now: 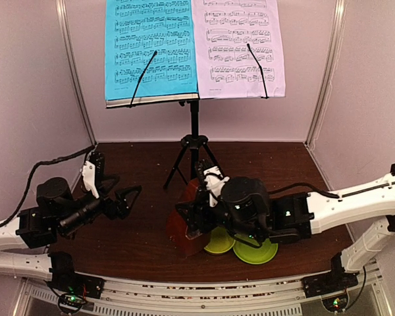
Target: Set up the instrument practice props
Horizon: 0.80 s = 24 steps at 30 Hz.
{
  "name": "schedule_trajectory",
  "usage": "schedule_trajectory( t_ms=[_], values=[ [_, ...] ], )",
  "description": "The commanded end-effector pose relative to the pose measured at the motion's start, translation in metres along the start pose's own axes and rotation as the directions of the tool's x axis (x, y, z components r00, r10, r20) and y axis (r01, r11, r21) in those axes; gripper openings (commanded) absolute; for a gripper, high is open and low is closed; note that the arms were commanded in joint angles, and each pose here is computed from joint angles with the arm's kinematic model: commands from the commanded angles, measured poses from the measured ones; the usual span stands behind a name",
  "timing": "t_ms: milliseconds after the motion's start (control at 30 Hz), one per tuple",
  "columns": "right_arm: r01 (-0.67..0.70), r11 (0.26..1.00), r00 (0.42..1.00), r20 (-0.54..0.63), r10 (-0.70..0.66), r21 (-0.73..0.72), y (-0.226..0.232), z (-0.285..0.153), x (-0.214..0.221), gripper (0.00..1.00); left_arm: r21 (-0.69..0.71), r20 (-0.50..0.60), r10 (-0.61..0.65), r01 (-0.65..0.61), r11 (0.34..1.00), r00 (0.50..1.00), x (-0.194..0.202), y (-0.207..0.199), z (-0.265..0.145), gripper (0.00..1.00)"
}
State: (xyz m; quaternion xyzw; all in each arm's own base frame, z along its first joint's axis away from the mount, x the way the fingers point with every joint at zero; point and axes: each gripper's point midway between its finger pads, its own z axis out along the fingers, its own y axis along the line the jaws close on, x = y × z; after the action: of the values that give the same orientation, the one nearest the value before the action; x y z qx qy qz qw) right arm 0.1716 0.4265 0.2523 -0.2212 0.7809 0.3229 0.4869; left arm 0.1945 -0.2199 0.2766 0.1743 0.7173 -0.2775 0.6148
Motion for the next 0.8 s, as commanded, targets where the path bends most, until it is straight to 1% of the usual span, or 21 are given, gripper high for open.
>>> schedule_trajectory(
  t_ms=[0, 100, 267, 433, 633, 667, 733, 767],
  values=[
    [-0.070, 0.996, 0.989, 0.132, 0.062, 0.056, 0.025, 0.010, -0.037, 0.08, -0.103, -0.032, -0.071, 0.068, 0.992, 0.997, 0.014, 0.023, -0.006, 0.92],
    [-0.053, 0.990, 0.992, 0.121, 0.037, 0.128, 0.031, 0.028, -0.026, 0.10, -0.123, -0.065, -0.071, 0.063, 0.990, 0.995, 0.019, 0.026, -0.006, 0.92],
    [-0.059, 0.973, 0.992, 0.118, 0.033, 0.222, 0.038, 0.054, -0.015, 0.22, -0.172, -0.111, -0.074, 0.054, 0.984, 0.991, 0.024, 0.034, -0.006, 0.92],
    [-0.079, 0.945, 0.992, 0.119, 0.043, 0.317, 0.038, 0.073, -0.003, 0.28, -0.197, -0.127, -0.086, 0.060, 0.979, 0.988, 0.024, 0.039, -0.007, 0.92],
    [-0.094, 0.913, 0.990, 0.132, 0.045, 0.398, 0.038, 0.094, 0.010, 0.31, -0.212, -0.122, -0.092, 0.064, 0.975, 0.988, 0.022, 0.044, -0.009, 0.92],
    [-0.107, 0.906, 0.988, 0.145, 0.051, 0.410, 0.038, 0.094, 0.006, 0.33, -0.216, -0.124, -0.091, 0.063, 0.974, 0.988, 0.022, 0.045, -0.009, 0.92],
    [-0.103, 0.890, 0.989, 0.139, 0.046, 0.444, 0.036, 0.100, 0.014, 0.38, -0.220, -0.130, -0.089, 0.059, 0.974, 0.987, 0.023, 0.045, -0.009, 0.92],
    [-0.110, 0.884, 0.989, 0.140, 0.051, 0.455, 0.034, 0.103, 0.017, 0.39, -0.223, -0.134, -0.089, 0.058, 0.973, 0.987, 0.023, 0.046, -0.010, 0.92]
  ],
)
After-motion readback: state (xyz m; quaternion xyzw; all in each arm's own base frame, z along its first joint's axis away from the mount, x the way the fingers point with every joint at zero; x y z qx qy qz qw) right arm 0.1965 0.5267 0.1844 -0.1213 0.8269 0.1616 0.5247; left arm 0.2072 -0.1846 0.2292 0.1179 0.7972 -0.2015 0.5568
